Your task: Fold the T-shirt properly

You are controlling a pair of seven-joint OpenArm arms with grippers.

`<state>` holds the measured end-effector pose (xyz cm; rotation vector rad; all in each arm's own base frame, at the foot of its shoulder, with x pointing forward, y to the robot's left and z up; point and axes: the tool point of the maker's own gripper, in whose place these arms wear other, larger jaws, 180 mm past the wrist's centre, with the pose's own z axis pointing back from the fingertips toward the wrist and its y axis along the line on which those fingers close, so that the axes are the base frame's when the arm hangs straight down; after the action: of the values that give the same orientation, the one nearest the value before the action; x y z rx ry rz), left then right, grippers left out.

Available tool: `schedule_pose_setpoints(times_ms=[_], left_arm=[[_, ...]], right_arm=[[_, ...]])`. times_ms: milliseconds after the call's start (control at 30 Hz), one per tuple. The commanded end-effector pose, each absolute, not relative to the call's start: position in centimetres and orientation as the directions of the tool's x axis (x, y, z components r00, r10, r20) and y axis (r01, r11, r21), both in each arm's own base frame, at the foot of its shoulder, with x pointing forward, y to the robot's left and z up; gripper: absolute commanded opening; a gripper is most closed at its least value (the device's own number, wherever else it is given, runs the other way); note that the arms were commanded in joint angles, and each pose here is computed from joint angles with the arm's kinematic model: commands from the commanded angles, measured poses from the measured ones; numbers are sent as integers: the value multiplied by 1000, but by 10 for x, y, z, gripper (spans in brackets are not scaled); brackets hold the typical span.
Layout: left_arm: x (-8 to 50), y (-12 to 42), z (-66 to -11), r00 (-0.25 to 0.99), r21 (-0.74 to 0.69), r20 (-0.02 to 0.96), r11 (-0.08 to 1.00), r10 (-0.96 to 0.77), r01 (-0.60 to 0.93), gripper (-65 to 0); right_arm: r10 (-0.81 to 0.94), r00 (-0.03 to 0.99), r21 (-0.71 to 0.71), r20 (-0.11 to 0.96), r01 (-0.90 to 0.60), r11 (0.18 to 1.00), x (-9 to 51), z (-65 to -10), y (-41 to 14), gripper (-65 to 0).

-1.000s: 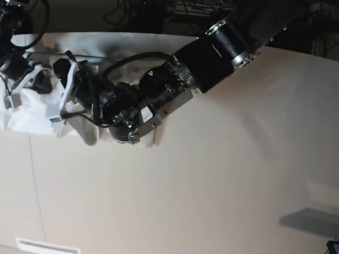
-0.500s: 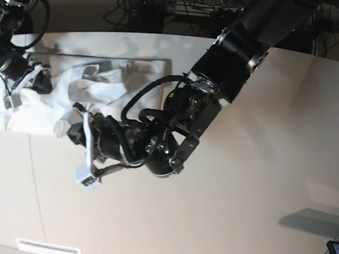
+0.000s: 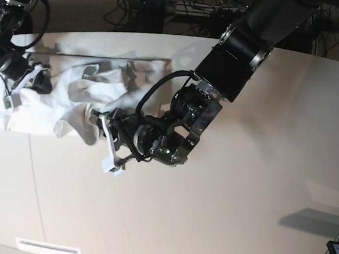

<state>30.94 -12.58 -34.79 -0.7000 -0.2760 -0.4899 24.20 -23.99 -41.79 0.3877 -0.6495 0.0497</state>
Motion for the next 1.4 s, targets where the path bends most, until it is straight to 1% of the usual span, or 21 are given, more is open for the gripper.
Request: schedule_pose_setpoints(times_ms=[0,100,233,400,533,600,733,800,900,967,1067,1267,1300,1367], left_arm=[[318,-133,-336,846,-554,426,648,-320,523,-650],[325,-142,-335,850,-560,432,648,-303,516,-650],[329,-154,-347,877,-578,374,664,-302,474,-650],[345,-159,-343,869,-567,419,672,-263,477,-650],[351,-154,-350,880,-559,400,692,-257,457,-648],[354,-155,-348,878,-561,412,691,-244,456,-648],[343,-166,-353,850,-532,435,676,-298,510,-648],[330,-177,-354,842,-550,433,646,-322,529,-647],[319,-196,-348,845,-606,442,594,-302,529,-647],[319,-207,-334,823,-627,486,539,-296,563,-635],[311,-219,-319,748,-619,568,421,-343,663,-635],[306,-226,-301,663,-594,654,295,-364,748,-633],[307,-226,-294,645,-588,677,267,-354,763,-633],[321,-224,-264,623,-580,731,226,-278,782,-637]], right_arm=[[-32,842,285,538,-146,947,230,-428,-252,-650],[-32,842,285,538,-146,947,230,-428,-252,-650],[-32,841,285,539,-146,947,231,-428,-252,-650],[-32,841,285,539,-146,947,231,-428,-252,-650],[-32,841,285,539,-146,947,231,-428,-252,-650],[-32,841,285,539,-146,947,231,-428,-252,-650],[-32,841,285,539,-146,947,231,-428,-252,-650],[-32,841,285,541,-147,947,232,-427,-252,-650],[-32,841,285,541,-147,947,232,-427,-252,-650],[-32,841,285,541,-147,947,232,-427,-252,-650],[-32,841,285,539,-146,947,231,-428,-252,-650],[-30,842,282,538,-146,948,230,-428,-253,-650],[-30,842,282,538,-146,948,230,-428,-253,-650],[-30,842,282,538,-146,948,230,-428,-253,-650]])
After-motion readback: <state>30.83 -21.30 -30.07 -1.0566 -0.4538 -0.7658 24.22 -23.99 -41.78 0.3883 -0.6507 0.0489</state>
